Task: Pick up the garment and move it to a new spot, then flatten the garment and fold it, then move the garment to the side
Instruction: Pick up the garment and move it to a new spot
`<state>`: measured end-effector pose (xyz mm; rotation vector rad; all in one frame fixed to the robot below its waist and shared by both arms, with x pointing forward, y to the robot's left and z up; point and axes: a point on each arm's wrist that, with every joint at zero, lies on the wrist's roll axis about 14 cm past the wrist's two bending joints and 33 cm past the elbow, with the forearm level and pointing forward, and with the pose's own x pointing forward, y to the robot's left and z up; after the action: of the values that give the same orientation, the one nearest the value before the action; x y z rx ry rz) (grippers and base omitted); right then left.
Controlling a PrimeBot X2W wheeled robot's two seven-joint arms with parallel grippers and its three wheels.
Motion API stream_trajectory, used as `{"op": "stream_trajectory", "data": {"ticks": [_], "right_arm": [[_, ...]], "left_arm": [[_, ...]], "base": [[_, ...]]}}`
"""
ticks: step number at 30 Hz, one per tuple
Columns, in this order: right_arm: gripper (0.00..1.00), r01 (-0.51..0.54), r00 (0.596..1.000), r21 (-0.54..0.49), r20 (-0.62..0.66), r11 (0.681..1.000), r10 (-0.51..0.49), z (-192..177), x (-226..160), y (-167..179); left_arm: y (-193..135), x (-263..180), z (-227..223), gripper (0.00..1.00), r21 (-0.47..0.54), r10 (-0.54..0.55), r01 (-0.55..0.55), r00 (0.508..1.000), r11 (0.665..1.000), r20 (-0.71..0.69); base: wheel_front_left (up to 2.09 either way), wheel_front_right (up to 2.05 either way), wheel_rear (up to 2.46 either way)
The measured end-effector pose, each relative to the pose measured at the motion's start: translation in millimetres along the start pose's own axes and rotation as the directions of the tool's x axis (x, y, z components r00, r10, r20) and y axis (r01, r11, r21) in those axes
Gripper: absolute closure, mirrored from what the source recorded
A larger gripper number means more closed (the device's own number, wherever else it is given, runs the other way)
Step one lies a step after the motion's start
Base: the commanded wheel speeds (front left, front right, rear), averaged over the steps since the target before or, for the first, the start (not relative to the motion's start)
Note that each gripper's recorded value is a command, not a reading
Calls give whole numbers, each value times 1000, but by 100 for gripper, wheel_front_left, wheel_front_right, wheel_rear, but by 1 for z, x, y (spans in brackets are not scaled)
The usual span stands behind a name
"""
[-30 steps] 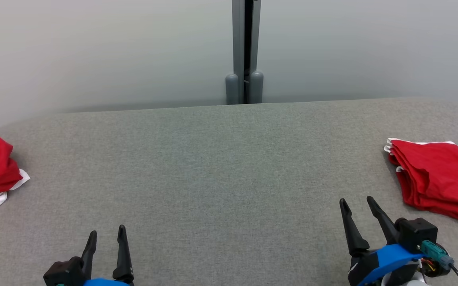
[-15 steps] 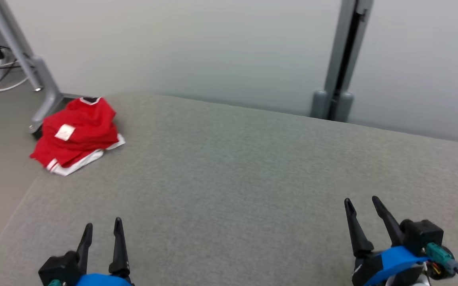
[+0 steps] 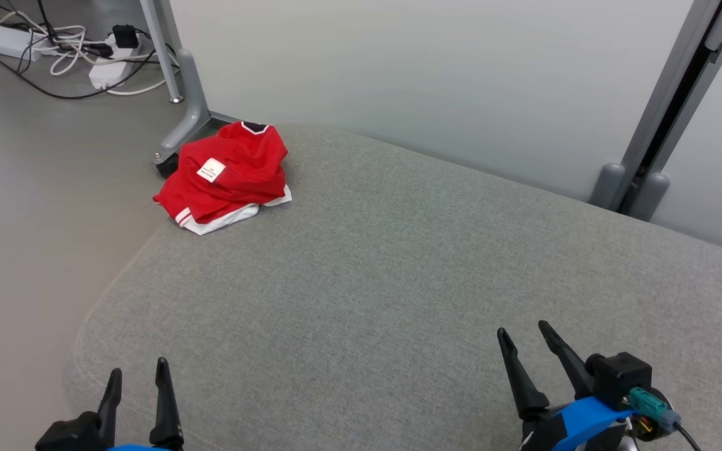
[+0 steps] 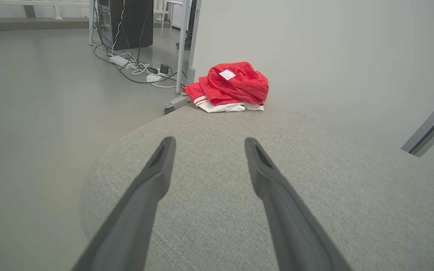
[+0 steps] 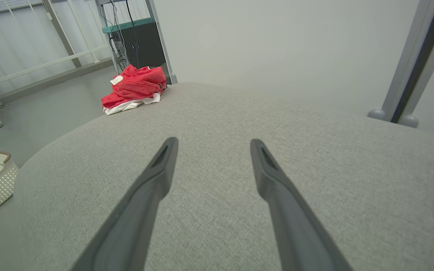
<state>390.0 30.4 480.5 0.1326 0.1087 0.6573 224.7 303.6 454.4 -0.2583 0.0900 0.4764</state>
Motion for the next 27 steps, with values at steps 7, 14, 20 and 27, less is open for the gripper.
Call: {"op": "stream_trajectory", "data": {"ticks": [7,14,20,27], "right_arm": [[0,-16,1000,1,-6,1000,16,-2,4,3],[0,37,999,-34,-25,999,-38,-6,15,-26],[0,109,993,-72,-45,991,-112,-10,27,-65],[0,164,980,-126,-95,978,-176,-29,36,-101]], "left_arm": [[9,4,8,0,-5,35,-34,999,999,22],[12,55,70,0,102,13,-28,990,994,140],[-18,143,139,0,236,-80,26,972,971,219],[-82,247,114,0,244,-179,159,982,957,62]], "base": [[0,0,0],[0,0,0],[0,0,0],[0,0,0]]}}
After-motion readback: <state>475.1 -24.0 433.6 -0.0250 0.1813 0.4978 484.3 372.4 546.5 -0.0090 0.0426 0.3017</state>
